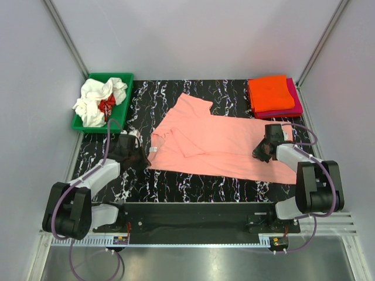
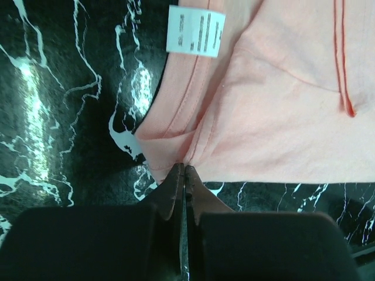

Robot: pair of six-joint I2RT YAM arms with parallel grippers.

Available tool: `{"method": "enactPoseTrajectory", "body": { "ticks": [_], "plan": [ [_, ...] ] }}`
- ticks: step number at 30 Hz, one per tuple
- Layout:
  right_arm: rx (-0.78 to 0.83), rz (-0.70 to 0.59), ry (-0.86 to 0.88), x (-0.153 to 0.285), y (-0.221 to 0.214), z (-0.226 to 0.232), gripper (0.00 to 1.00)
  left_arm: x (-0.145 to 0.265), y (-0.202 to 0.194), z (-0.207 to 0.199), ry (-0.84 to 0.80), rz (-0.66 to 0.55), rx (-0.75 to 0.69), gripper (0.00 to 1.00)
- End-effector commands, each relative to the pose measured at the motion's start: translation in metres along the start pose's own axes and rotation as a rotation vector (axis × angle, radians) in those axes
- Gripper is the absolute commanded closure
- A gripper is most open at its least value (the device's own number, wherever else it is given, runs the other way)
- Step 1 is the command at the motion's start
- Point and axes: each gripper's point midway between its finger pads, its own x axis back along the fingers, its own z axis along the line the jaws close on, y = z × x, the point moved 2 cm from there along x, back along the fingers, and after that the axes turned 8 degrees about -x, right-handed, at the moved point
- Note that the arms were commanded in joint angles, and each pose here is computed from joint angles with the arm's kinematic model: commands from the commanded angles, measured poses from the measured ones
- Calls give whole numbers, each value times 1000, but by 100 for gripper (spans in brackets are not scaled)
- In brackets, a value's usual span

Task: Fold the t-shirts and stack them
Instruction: Fold the tshirt

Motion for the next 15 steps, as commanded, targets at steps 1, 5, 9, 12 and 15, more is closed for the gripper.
{"method": "enactPoseTrajectory", "body": {
  "ticks": [1, 5, 9, 12, 15],
  "plan": [
    [-32, 5, -45, -4, 4, -12, 87, 5, 32, 2, 74, -54, -41, 100],
    [-81, -7, -63, -5, 14, -24, 88, 1, 27, 14, 147, 1, -47, 100],
    [-77, -8, -56, -3, 14, -23, 88, -5, 18, 21, 187, 47, -46, 100],
    [-77, -2, -57, -4, 14, -23, 88, -2, 22, 29, 253, 34, -43, 100],
    [-78, -5, -60, -4, 14, -24, 88, 3, 31, 32, 289, -5, -40, 99]
  ]
}}
